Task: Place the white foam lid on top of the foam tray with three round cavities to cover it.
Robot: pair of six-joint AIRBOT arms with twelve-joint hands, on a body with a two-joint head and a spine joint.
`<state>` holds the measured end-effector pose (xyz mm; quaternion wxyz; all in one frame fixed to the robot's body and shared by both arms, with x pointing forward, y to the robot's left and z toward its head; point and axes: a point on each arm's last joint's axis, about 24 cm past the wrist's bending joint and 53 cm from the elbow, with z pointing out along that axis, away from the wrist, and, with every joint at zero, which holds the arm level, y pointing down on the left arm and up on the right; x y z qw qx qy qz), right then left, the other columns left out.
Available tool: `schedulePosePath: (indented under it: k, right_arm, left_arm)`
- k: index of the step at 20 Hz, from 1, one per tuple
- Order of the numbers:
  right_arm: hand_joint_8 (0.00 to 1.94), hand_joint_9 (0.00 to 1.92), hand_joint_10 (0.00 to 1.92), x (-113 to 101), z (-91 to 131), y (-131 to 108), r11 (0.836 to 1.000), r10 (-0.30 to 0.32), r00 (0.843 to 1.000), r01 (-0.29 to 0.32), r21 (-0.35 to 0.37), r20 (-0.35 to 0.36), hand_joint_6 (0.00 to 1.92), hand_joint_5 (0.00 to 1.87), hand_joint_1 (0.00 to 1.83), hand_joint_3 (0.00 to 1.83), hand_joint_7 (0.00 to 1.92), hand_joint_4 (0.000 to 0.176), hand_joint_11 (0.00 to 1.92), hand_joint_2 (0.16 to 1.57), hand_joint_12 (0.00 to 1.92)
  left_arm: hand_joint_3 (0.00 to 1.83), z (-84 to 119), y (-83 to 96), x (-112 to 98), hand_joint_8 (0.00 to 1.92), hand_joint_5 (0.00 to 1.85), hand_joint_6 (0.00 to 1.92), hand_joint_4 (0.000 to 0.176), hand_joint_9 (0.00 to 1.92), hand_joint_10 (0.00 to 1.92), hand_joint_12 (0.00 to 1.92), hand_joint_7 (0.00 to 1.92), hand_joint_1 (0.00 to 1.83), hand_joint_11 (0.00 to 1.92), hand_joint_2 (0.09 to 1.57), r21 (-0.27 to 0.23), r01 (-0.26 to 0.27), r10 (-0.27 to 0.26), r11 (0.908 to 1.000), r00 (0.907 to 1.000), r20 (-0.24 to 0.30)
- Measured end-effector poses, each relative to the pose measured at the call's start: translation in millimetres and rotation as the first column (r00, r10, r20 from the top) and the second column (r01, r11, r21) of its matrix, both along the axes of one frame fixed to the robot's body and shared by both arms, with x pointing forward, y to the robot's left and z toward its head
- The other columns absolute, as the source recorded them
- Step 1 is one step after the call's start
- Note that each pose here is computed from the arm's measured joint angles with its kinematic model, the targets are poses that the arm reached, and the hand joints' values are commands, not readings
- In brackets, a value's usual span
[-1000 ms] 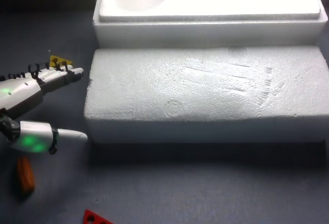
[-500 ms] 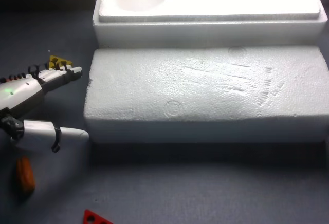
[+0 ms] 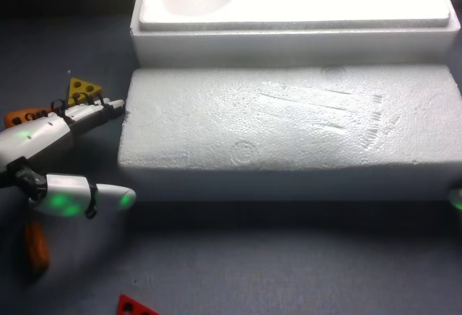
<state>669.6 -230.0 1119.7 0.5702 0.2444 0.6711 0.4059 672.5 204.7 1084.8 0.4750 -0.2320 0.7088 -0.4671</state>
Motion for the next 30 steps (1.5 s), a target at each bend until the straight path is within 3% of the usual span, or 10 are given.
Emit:
schedulePosePath:
  k: [5,6,7,9,12,14,22,23,27,30]
  right_arm:
    - [0.00,0.00,0.00,2,1,3,1.000,-0.001,1.000,0.001,0.014,0.001,0.00,0.00,0.63,0.00,0.00,0.000,0.00,1.09,0.00]
    - [0.00,0.03,0.00,2,1,3,1.000,-0.003,1.000,0.003,0.015,0.001,0.00,0.00,0.67,0.00,0.00,0.000,0.01,1.12,0.54]
    - [0.00,0.03,0.00,2,1,3,1.000,-0.003,1.000,0.002,0.016,0.001,0.00,0.00,0.67,0.00,0.00,0.000,0.01,1.12,0.54]
    - [0.01,0.09,0.03,2,1,3,1.000,-0.003,1.000,0.003,0.015,0.001,0.01,0.05,0.64,0.00,0.02,0.000,0.00,1.10,1.20]
    - [0.01,0.07,0.05,3,3,2,1.000,-0.005,1.000,0.005,0.018,0.006,0.02,0.10,0.58,0.00,0.04,0.000,0.00,1.13,1.31]
    - [0.02,0.00,0.41,3,4,3,1.000,-0.005,1.000,0.005,0.023,0.009,0.01,0.12,0.59,0.00,0.08,0.000,0.00,1.16,1.69]
    - [0.02,0.00,0.65,-12,17,17,0.996,0.023,0.999,-0.027,0.090,0.042,0.04,0.17,0.38,0.00,0.18,0.000,0.00,1.19,1.61]
    - [0.01,0.00,0.38,-16,23,16,0.995,0.026,0.998,-0.031,0.092,0.055,0.04,0.15,0.48,0.00,0.09,0.000,0.00,1.20,1.60]
    - [0.01,0.00,0.45,-30,47,5,0.996,0.024,0.992,-0.035,0.084,0.120,0.05,0.15,0.40,0.00,0.10,0.000,0.00,1.20,1.68]
    - [0.01,0.00,0.06,-47,65,-7,0.996,0.013,0.985,-0.028,0.085,0.171,0.01,0.12,0.44,0.00,0.01,0.000,0.00,1.20,1.31]
  left_arm:
    - [0.00,-2,-11.6,0,0.00,0.06,0.00,0.000,0.00,0.00,0.00,0.00,0.59,0.00,0.94,-0.047,0.008,-0.008,0.9989,1.0000,-0.001]
    - [0.00,-3,-13.3,0,0.00,0.07,0.01,0.000,0.00,0.00,0.00,0.00,0.50,0.00,0.94,-0.053,0.010,-0.010,0.9985,0.9999,-0.004]
    - [0.00,-3,-14.1,0,0.00,0.07,0.01,0.000,0.00,0.00,0.00,0.00,0.50,0.00,0.94,-0.062,0.008,-0.009,0.9981,0.9999,-0.006]
    - [0.01,-4,-15.3,0,0.00,0.07,0.01,0.000,0.00,0.00,0.00,0.00,0.43,0.00,0.97,-0.072,0.006,-0.007,0.9974,1.0000,-0.007]
    - [0.03,-2,-16.0,1,0.00,0.12,0.02,0.000,0.00,0.00,0.00,0.00,0.38,0.00,1.03,-0.091,0.004,-0.004,0.9958,1.0000,-0.006]
    - [0.03,0,-16.1,0,0.00,0.13,0.02,0.000,0.00,0.00,0.00,0.00,0.37,0.00,1.04,-0.103,0.003,-0.004,0.9947,1.0000,-0.001]
    - [0.01,8,-6.2,-19,0.00,0.14,0.02,0.000,0.00,0.00,0.00,0.00,0.49,0.00,1.03,-0.160,-0.009,0.011,0.9870,0.9999,0.011]
    - [0.01,10,-5.1,-23,0.00,0.14,0.01,0.000,0.00,0.00,0.00,0.00,0.50,0.00,1.04,-0.170,-0.007,0.010,0.9854,0.9998,0.015]
    - [0.01,16,-6.1,-40,0.00,0.14,0.01,0.000,0.00,0.00,0.00,0.00,0.50,0.00,1.06,-0.203,0.009,-0.003,0.9792,0.9996,0.027]
    - [0.01,37,-8.1,-49,0.00,0.14,0.01,0.004,0.00,0.00,0.00,0.00,0.48,0.00,1.07,-0.220,0.045,-0.026,0.9744,0.9960,0.085]
